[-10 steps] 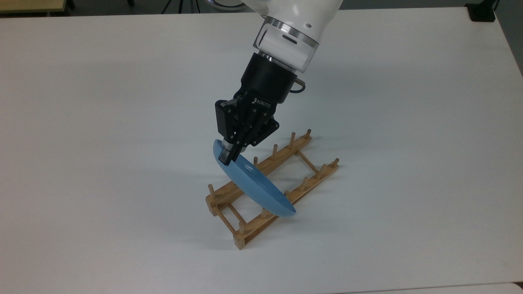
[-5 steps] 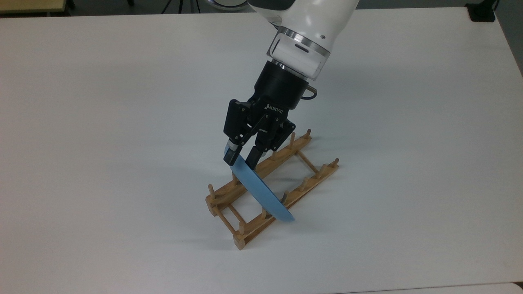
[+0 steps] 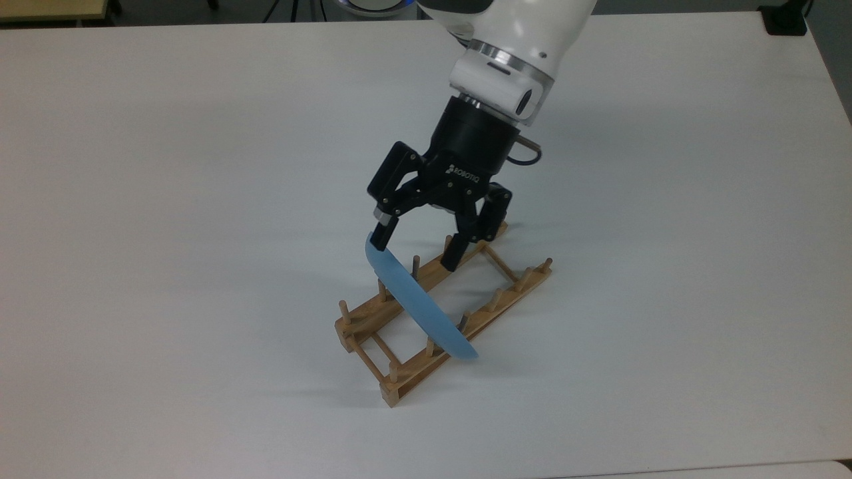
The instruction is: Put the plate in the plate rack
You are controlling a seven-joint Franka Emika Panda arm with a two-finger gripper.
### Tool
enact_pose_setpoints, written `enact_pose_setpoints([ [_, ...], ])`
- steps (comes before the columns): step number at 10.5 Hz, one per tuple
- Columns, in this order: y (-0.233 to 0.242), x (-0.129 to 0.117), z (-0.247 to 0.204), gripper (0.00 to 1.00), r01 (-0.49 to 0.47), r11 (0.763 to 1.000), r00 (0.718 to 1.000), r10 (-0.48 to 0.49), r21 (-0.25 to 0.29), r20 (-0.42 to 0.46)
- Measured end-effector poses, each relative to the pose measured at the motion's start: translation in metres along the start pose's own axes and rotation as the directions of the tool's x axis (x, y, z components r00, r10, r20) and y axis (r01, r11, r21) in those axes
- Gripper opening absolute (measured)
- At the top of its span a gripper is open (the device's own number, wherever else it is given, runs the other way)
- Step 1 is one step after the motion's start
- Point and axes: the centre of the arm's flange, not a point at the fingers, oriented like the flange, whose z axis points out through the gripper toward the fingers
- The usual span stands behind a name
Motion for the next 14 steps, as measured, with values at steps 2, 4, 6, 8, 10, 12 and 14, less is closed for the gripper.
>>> enact_pose_setpoints([
  [2, -0.008, 0.010, -0.018, 1.00, -0.225, 0.972, 0.974, 0.224, 0.069, 0.010],
  [4, -0.015, 0.014, -0.039, 1.00, -0.431, 0.885, 0.898, 0.401, 0.176, 0.183],
  [6, -0.025, 0.003, -0.054, 1.00, -0.549, 0.809, 0.797, 0.432, 0.210, 0.422],
  [8, -0.013, -0.018, -0.059, 1.00, -0.561, 0.793, 0.720, 0.325, 0.238, 0.614],
  [10, 0.045, -0.042, -0.063, 1.00, -0.523, 0.802, 0.678, 0.185, 0.289, 0.711],
  [12, 0.100, -0.064, -0.075, 1.00, -0.497, 0.818, 0.644, 0.123, 0.290, 0.755],
  [14, 0.139, -0.083, -0.083, 1.00, -0.444, 0.829, 0.666, 0.052, 0.340, 0.745],
])
